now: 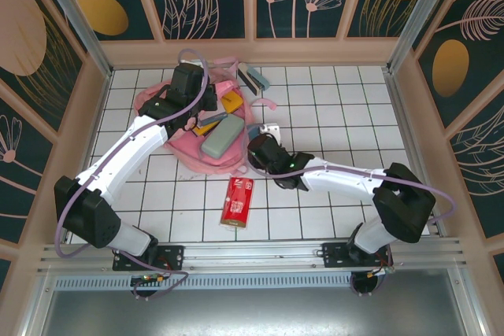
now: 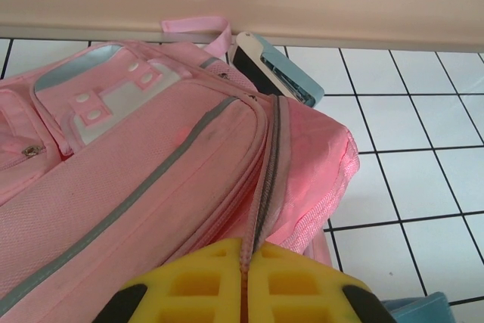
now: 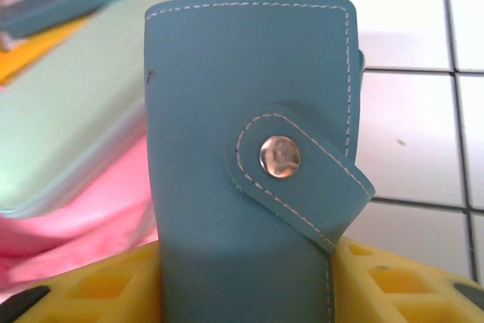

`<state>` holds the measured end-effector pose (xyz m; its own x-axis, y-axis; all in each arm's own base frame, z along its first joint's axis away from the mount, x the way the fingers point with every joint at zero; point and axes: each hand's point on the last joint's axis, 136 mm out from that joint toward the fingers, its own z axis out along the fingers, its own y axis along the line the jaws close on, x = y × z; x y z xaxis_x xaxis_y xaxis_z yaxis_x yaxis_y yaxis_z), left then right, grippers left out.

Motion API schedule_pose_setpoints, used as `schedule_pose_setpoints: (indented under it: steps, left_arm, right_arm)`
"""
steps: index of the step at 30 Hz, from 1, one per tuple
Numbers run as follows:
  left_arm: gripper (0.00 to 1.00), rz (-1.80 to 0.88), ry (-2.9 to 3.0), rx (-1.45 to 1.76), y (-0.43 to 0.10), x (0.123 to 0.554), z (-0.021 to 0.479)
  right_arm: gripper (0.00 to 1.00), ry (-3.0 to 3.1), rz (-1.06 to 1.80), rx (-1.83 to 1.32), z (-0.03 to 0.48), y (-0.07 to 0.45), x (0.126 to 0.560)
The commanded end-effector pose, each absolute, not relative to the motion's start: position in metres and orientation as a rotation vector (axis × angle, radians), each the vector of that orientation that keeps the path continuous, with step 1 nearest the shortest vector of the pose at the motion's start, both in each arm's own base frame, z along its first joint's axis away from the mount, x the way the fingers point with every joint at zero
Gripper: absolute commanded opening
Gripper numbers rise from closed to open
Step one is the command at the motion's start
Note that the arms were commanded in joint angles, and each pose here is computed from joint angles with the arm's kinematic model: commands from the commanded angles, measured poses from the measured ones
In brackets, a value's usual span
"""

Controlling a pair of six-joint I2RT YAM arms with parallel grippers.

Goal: Pack books, pencil case, and school supplies into a backpack

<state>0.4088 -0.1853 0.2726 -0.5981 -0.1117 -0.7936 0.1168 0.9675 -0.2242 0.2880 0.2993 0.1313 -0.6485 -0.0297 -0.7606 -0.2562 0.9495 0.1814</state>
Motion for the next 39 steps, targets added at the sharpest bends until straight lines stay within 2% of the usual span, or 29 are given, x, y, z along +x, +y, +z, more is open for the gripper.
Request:
schedule_pose_setpoints:
  steps: [1, 13, 27, 29, 37, 38, 39]
  left_arm:
    - [0.09, -0.344, 2.029, -0.053, -0.180, 0.417, 0.316]
    - [0.10, -0.347, 2.009, -0.076, -0.175, 0.415, 0.321]
    - [0.10, -0.368, 2.000, -0.076, -0.175, 0.414, 0.326]
    - [0.10, -0.372, 1.998, -0.076, -0.175, 0.414, 0.327]
    - [0.10, -0.386, 1.991, -0.081, -0.174, 0.413, 0.330]
    - [0.10, -0.387, 1.993, -0.080, -0.174, 0.413, 0.330]
    - [0.10, -0.387, 1.993, -0.079, -0.175, 0.413, 0.330]
  right_arm:
    - [0.49, 2.136, 0.505, -0.348, 0.163, 0.351, 0.290]
    - [0.49, 2.030, 0.663, -0.577, 0.161, 0.442, 0.307]
    - [0.48, 2.018, 0.722, -0.587, 0.141, 0.512, 0.346]
    - [0.53, 2.025, 0.734, -0.591, 0.136, 0.516, 0.349]
    - [0.53, 2.013, 0.772, -0.584, 0.139, 0.533, 0.357]
    - [0.55, 2.016, 0.771, -0.588, 0.136, 0.536, 0.358]
    - [0.63, 2.018, 0.766, -0.589, 0.135, 0.538, 0.360]
